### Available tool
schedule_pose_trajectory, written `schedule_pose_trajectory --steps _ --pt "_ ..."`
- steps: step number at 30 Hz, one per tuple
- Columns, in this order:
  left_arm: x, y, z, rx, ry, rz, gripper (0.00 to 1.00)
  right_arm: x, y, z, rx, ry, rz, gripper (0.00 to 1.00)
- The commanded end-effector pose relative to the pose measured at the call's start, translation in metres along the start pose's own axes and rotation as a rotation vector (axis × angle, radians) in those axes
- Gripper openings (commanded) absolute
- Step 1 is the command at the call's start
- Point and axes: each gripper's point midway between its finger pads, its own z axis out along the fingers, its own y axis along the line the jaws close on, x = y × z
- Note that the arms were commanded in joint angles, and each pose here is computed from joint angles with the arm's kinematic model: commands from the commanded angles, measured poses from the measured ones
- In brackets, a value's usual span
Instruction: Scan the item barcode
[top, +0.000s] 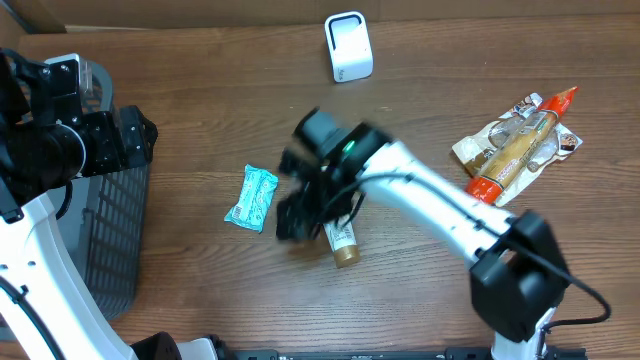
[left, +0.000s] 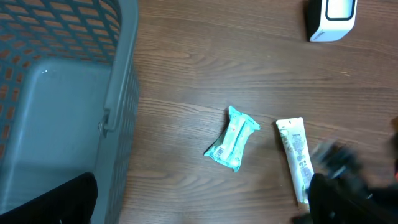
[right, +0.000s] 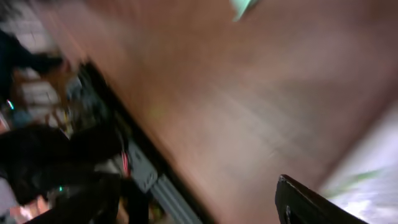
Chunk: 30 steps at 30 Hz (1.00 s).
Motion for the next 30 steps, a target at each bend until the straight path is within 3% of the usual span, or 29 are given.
schedule_pose_trajectory --steps 1,10,21,27,30 --pt "-0.002 0.000 0.002 0.005 -0.001 0.027 1.00 0.024 -0.009 0.027 0.092 0.071 0.074 0.80" --pt "-0.002 0.000 0.002 0.004 0.000 0.027 0.99 0.042 -0.092 0.038 0.498 0.007 0.266 0.80" --pt "-0.002 0.000 0.002 0.005 -0.001 0.027 0.99 0.044 -0.162 0.003 0.705 -0.052 0.372 0.80" --pt "-0.002 0.000 0.002 0.005 -0.001 0.027 0.99 0.030 -0.203 -0.030 0.664 -0.103 0.405 0.80" --pt "-0.002 0.000 0.002 0.005 -0.001 0.027 1.00 0.016 -0.214 -0.039 0.556 -0.152 0.386 0.80"
